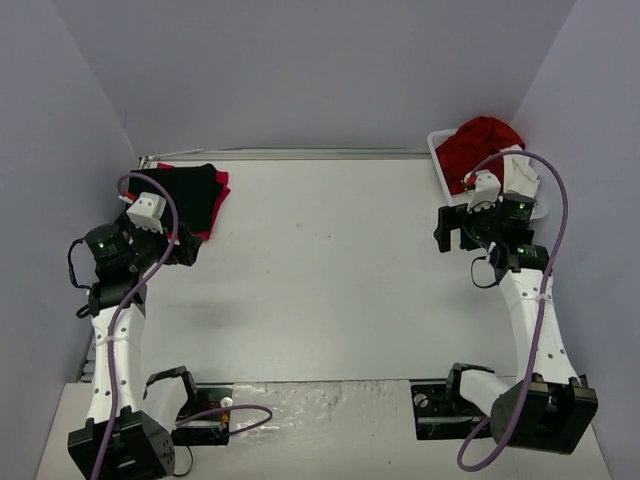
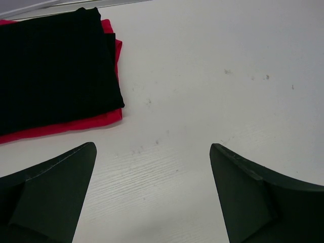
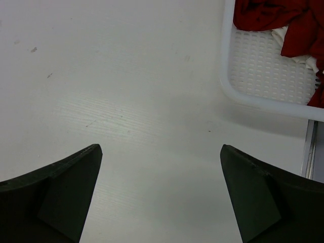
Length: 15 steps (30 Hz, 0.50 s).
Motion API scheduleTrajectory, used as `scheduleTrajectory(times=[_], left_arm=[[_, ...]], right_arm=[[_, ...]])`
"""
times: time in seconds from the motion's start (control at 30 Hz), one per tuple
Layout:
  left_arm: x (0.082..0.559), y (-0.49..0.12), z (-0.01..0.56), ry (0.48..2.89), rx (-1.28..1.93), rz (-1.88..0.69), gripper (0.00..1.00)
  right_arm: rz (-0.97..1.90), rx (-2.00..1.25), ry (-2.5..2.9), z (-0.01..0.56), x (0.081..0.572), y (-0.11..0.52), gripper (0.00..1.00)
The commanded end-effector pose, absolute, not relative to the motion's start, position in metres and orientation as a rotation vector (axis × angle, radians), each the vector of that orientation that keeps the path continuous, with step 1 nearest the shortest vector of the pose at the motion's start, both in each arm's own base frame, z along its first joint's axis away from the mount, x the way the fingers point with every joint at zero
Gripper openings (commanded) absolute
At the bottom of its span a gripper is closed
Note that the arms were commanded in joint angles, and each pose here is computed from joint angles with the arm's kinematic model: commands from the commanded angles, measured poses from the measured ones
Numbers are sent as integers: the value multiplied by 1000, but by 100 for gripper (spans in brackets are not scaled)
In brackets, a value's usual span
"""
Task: Fold and stack the t-shirts
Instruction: Grab crumpled tshirt from bin with the right arm
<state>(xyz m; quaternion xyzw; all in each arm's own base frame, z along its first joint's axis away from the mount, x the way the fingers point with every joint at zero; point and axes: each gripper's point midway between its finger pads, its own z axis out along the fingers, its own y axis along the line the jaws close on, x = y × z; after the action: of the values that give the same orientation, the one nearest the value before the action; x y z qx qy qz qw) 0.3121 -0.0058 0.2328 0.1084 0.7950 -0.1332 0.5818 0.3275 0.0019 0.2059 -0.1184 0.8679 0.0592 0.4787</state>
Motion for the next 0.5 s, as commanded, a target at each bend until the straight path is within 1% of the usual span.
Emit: scheduleTrajectory(times=[0.0,0.03,0.1,0.13,0.17,0.33,0.37,0.43,0.47], left_arm=[[315,-7,257,1794,267,-316,94],[315,-7,257,1794,268,-317,94],[314,-7,258,1791,275,-314,94],[313,-7,261,1785,275,-307,94],[313,-7,262,1785,274,-306,94],[312,-5,265,1780,281,-281,94],[312,-5,266,1778,286,-275,94],[311,-4,267,1779,291,-267,94],[310,-4,266,1786,300,-266,94]], right_arm=[[55,-325,2064,219,344,-5,100],[-42,-323,2053,229,352,-13,100],[-120,-337,2069,231,367,-23,100],[-175,-324,2025,253,379,-30,100],[-245,-321,2051,249,389,-42,100],[-519,-222,1965,281,434,-85,100],[-594,-194,1979,275,440,-97,100],[-680,-186,1922,282,457,-106,100],[-731,-171,1949,270,465,-114,100]])
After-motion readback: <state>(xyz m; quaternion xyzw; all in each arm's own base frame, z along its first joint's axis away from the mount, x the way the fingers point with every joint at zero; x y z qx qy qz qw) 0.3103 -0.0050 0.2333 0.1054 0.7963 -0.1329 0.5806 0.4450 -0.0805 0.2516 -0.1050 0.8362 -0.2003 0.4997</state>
